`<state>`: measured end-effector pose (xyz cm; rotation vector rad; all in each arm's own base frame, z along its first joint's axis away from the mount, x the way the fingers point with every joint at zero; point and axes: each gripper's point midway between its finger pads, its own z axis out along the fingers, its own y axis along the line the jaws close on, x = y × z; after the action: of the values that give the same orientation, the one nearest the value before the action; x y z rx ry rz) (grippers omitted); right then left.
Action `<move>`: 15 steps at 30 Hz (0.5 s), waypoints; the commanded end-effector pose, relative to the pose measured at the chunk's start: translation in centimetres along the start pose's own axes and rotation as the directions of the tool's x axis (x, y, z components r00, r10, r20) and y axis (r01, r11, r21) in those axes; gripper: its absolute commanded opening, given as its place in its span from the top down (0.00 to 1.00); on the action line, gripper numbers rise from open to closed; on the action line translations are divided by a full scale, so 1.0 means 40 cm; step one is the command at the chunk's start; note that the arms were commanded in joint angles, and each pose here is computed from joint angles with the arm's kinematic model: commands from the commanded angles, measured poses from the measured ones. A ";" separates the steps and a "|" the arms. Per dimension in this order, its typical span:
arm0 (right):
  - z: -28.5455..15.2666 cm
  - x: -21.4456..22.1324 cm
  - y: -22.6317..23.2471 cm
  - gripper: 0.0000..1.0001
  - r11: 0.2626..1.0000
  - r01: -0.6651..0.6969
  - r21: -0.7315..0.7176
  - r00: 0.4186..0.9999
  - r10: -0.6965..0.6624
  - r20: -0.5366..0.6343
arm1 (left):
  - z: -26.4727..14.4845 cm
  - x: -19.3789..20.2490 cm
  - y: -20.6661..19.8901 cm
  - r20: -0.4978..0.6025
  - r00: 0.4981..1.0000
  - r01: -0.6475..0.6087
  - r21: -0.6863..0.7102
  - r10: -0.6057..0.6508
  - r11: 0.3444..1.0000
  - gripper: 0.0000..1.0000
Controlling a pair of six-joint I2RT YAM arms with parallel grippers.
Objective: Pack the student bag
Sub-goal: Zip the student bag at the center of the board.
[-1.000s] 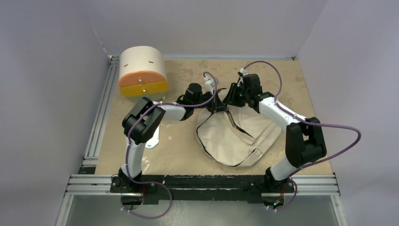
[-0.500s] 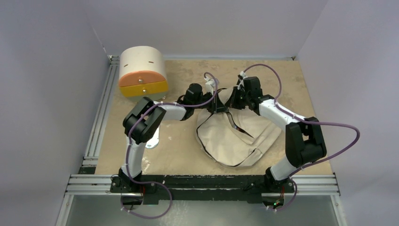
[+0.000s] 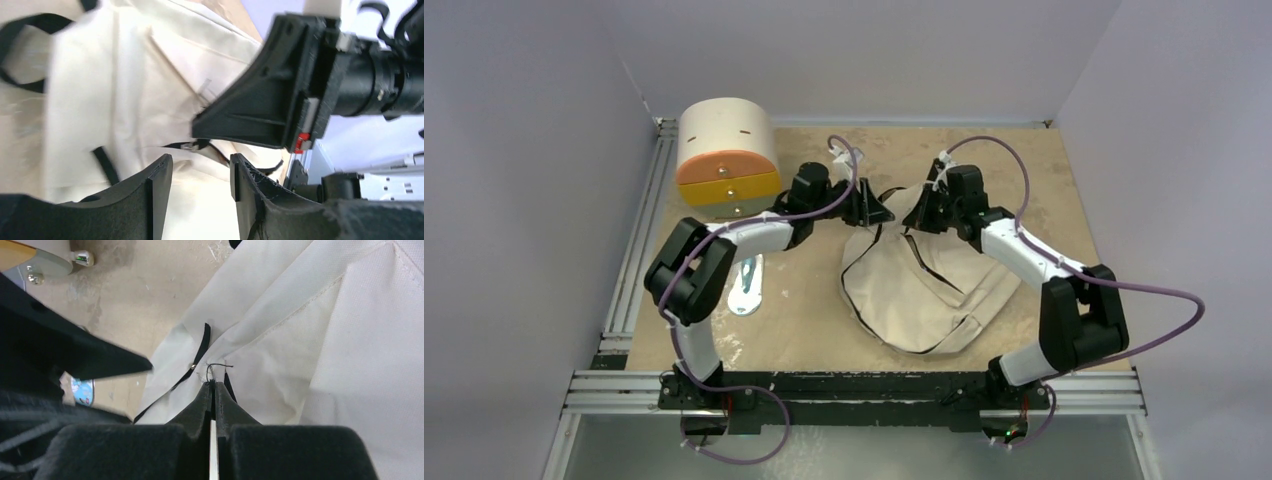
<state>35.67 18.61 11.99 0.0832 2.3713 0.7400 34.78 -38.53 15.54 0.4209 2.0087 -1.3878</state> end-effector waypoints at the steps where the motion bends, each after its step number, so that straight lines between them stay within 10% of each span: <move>1: -0.025 -0.016 0.043 1.00 0.996 0.030 -0.080 0.999 -0.027 0.044 | -0.045 -0.020 0.064 0.029 0.996 0.082 -0.109 -0.079 0.991 0.54; 15: -0.097 -0.055 0.110 1.00 0.981 0.030 -0.194 0.984 0.004 0.177 | -0.004 -0.016 0.098 -0.037 0.999 0.030 -0.124 -0.035 0.992 0.53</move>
<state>33.98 19.01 14.72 0.0617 2.2382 0.8431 36.76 -35.53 11.28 0.2598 2.2208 -1.2411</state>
